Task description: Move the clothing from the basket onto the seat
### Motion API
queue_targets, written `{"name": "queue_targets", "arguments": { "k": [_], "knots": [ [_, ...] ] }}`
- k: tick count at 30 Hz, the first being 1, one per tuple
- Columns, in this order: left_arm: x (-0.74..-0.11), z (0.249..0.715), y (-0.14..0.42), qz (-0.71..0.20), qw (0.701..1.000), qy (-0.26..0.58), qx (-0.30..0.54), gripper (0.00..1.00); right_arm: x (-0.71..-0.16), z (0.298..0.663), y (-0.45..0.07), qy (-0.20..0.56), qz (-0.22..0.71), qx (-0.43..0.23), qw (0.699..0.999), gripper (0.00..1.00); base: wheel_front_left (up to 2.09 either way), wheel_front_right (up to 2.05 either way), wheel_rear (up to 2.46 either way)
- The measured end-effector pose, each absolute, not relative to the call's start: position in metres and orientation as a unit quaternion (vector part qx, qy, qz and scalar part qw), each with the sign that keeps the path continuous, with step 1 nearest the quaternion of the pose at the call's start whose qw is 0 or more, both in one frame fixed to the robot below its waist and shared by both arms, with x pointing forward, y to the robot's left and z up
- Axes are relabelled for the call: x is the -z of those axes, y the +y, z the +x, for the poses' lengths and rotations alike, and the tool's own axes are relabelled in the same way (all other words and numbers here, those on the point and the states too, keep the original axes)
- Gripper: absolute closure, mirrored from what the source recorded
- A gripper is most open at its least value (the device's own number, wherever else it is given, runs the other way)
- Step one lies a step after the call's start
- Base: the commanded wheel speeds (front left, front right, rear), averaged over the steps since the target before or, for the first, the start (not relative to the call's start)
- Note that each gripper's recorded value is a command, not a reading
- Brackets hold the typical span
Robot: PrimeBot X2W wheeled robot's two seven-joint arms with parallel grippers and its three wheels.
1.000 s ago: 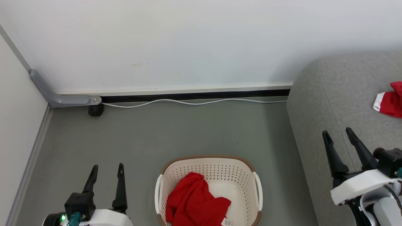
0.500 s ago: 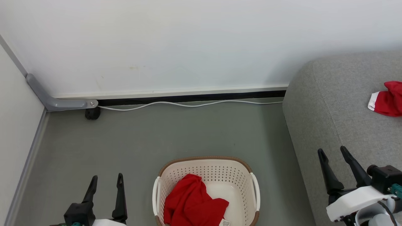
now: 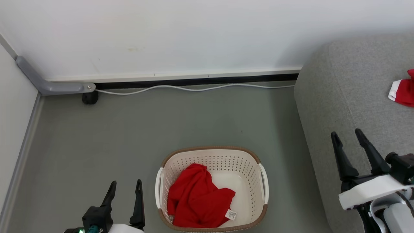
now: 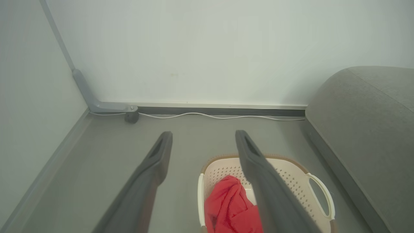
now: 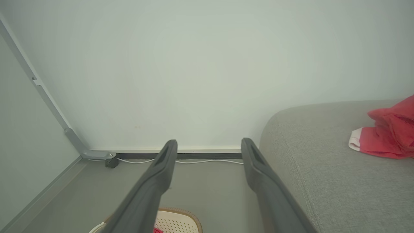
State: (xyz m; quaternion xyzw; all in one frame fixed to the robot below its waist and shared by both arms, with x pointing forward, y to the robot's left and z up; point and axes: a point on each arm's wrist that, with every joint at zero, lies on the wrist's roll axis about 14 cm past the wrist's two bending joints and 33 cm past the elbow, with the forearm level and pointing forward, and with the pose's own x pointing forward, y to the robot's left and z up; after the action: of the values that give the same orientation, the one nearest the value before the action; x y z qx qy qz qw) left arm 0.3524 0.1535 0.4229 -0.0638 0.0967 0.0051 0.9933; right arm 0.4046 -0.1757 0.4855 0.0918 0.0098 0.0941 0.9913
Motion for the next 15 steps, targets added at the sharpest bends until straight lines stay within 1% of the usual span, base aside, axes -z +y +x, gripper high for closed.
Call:
{"name": "queue_targets", "arguments": {
  "k": [7,9,15],
  "knots": [
    [-0.396,0.366,0.135,-0.076,0.987,0.141,0.005,0.0,-0.487,0.43,-0.18,0.001,0.09,-0.096,0.991,0.0,0.0,0.0,0.0],
    [-0.379,0.37,0.123,-0.078,0.983,0.167,0.017,0.0,-0.487,0.443,-0.18,-0.003,0.09,-0.101,0.991,0.0,0.0,0.0,0.0],
    [-0.348,0.388,0.093,-0.086,0.972,0.211,0.051,0.0,-0.484,0.472,-0.182,-0.011,0.092,-0.107,0.99,0.0,0.0,0.0,0.0]
  ]
}}
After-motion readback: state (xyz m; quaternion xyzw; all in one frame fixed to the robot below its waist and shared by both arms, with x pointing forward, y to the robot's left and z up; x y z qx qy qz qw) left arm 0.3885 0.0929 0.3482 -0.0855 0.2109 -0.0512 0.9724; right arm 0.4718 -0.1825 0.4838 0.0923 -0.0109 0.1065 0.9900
